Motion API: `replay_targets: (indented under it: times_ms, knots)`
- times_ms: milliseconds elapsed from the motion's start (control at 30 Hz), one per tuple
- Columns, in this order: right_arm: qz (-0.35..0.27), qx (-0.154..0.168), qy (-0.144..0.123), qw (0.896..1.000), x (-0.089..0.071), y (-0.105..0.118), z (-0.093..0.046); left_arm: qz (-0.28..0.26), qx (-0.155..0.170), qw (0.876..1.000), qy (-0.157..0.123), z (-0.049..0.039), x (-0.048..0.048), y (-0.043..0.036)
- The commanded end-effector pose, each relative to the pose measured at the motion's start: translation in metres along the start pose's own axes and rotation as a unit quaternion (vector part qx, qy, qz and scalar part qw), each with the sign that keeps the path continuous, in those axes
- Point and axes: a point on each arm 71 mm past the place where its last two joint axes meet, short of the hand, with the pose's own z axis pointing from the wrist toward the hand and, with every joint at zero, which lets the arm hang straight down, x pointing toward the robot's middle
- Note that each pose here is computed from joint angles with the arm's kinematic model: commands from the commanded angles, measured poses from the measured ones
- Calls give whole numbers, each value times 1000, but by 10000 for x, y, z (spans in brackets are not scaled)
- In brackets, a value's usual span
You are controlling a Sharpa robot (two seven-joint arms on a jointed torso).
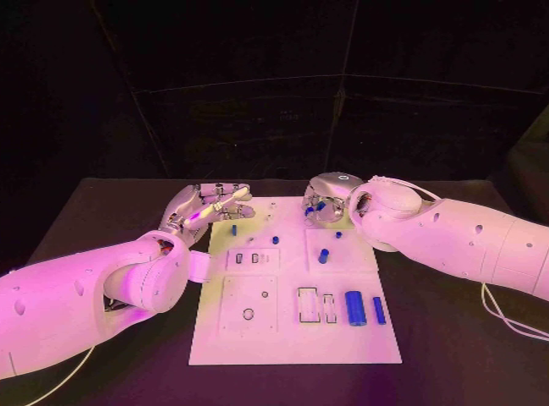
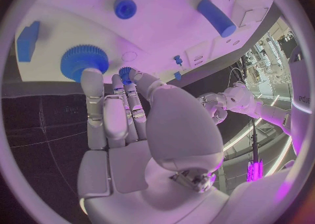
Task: Assemble the parts on the task board
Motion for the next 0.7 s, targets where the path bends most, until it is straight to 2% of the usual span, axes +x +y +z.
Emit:
replay_targets:
  times_ms: [33,200,467,700]
  knots:
    - [20,-8,-57,998,-97,42,-3,-3,4,1000,8,4,9,-16]
    - [26,-9,-70,997,-109,87,44,-5,3,1000,10,8,24,-14]
    - [27,-17,-81,996,-98,187,195,-7,3,1000,16,25,68,-7]
    - [26,-21,-76,997,-68,278,329,-10,3,1000,21,46,112,1]
